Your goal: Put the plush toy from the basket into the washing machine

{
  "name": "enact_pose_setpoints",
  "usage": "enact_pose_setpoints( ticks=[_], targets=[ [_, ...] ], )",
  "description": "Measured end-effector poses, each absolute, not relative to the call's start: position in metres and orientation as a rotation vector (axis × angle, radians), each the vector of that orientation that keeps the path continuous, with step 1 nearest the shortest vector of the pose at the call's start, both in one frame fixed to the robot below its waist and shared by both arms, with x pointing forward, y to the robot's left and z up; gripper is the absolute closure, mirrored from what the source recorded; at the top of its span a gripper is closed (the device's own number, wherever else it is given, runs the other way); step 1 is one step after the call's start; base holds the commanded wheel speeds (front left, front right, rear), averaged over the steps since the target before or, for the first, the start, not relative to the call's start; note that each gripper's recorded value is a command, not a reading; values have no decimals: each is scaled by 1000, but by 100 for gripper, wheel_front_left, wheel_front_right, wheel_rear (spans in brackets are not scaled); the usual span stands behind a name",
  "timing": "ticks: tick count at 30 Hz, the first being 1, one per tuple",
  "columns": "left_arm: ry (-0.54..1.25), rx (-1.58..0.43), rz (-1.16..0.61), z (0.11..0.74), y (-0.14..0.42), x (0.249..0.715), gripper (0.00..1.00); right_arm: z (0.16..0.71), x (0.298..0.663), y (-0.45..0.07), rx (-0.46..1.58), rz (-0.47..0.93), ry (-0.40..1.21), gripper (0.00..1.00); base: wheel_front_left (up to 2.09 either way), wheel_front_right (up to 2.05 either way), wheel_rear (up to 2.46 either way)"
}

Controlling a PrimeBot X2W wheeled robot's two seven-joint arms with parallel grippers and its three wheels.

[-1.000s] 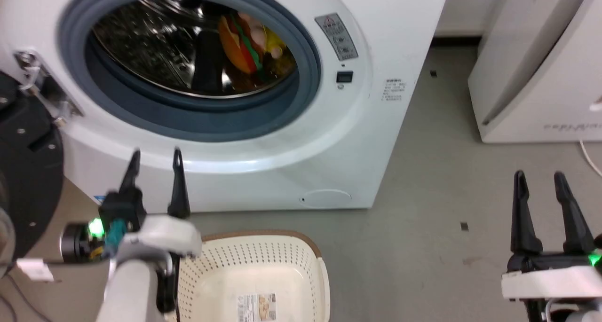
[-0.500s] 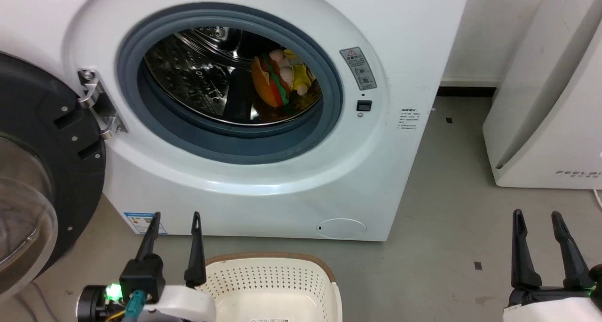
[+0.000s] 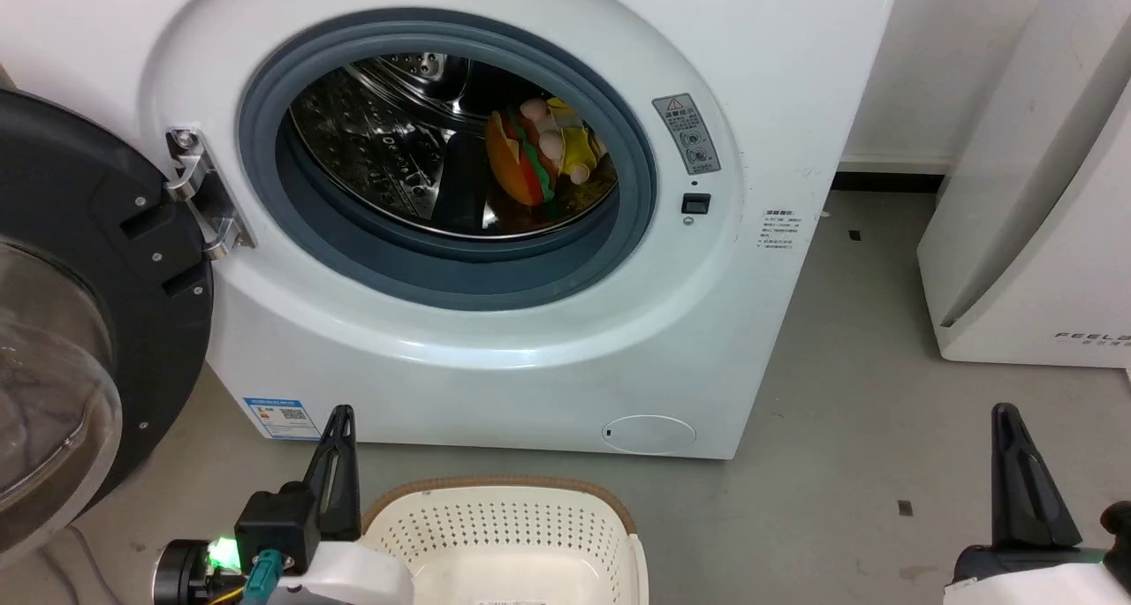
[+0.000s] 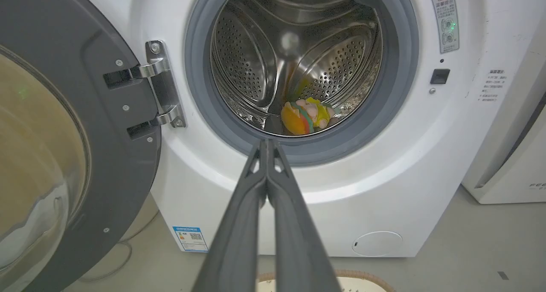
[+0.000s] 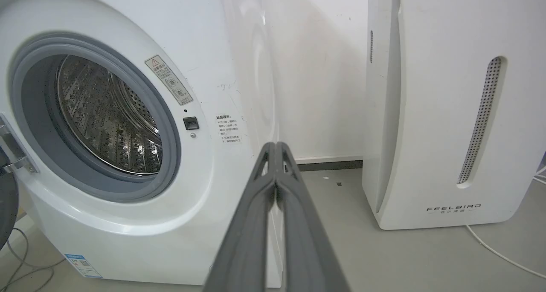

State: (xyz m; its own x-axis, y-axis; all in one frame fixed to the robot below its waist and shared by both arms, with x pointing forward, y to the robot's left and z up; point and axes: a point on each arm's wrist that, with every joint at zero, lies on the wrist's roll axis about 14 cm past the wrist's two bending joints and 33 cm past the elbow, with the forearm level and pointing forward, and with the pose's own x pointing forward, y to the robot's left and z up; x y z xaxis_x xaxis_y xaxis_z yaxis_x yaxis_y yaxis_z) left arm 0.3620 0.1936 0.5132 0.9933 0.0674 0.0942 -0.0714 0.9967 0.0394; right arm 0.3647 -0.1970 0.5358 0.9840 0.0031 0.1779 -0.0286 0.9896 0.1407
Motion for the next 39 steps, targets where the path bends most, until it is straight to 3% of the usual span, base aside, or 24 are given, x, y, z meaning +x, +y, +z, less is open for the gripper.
enact_pose_setpoints(
  ticks=[39],
  targets=[
    [-66,40,45,518,188,367,100,527,364,-185,93,55,-101,100,0,0,0]
  ],
)
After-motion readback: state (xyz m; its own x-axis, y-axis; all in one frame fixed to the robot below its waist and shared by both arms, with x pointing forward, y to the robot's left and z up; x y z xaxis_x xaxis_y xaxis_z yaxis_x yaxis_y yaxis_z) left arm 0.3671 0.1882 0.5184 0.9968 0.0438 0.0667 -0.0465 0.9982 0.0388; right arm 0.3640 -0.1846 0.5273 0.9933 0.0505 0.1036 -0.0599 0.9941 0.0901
